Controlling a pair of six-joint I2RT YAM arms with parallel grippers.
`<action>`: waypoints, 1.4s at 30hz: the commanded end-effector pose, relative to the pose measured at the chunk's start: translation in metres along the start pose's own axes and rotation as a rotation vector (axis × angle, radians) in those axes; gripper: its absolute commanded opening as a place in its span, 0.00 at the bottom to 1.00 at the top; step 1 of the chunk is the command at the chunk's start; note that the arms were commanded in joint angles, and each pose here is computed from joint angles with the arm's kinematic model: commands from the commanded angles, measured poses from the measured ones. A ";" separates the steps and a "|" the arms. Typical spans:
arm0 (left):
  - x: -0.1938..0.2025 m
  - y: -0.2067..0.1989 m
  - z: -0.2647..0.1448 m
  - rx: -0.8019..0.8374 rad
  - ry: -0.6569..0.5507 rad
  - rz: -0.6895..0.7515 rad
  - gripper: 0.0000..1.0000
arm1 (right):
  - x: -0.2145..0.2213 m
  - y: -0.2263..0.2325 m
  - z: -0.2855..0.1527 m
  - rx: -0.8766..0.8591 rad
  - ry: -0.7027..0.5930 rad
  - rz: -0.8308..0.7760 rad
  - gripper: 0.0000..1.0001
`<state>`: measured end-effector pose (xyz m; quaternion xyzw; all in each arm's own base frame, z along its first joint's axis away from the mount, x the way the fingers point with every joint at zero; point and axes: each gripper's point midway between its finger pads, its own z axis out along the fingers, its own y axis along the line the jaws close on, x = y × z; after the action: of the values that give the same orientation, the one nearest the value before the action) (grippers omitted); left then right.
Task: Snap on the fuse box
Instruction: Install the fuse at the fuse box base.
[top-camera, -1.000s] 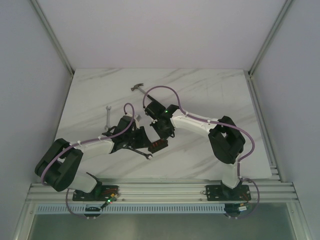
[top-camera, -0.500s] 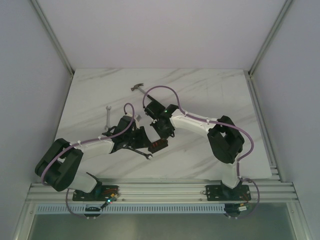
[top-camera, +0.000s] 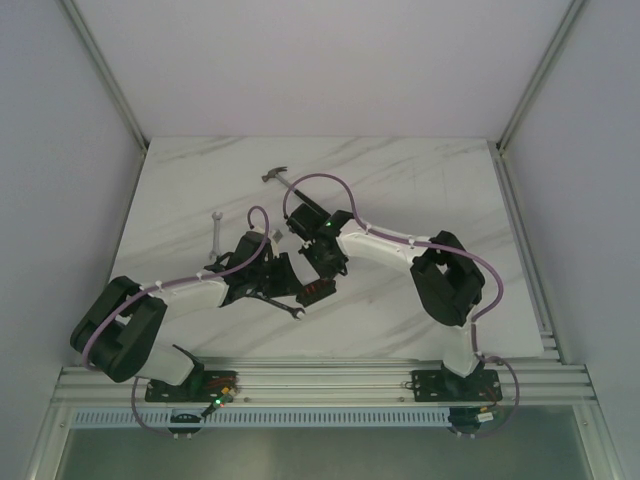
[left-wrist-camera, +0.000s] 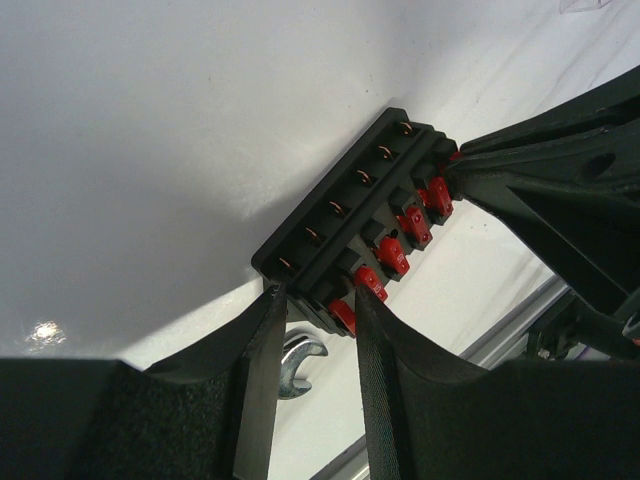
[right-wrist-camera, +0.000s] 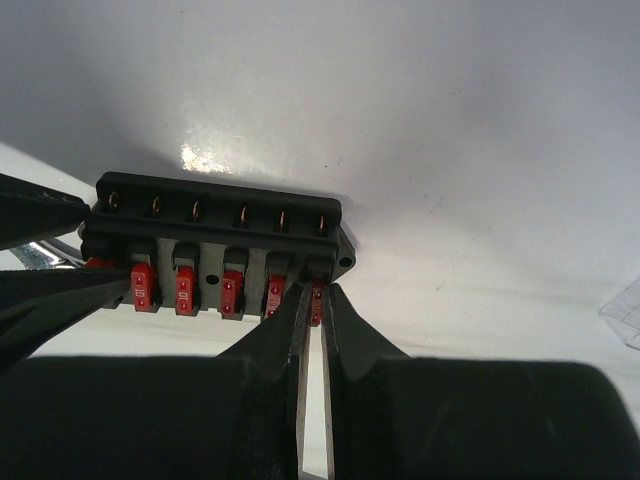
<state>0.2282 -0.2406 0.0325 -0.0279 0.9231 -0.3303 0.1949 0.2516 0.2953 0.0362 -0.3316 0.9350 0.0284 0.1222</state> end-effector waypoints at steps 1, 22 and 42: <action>0.008 0.022 0.003 -0.086 0.021 -0.012 0.41 | 0.090 0.013 0.075 -0.019 0.320 -0.049 0.00; 0.006 0.020 -0.001 -0.078 0.001 -0.015 0.40 | 0.013 0.014 -0.007 -0.073 0.026 0.022 0.18; 0.005 0.020 0.000 -0.078 0.002 -0.014 0.41 | -0.008 0.007 -0.033 -0.084 -0.075 0.108 0.27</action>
<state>0.2297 -0.2399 0.0339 -0.0340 0.9224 -0.3293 0.1989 0.2485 0.2993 0.0590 -0.2993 0.9418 0.0709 0.1356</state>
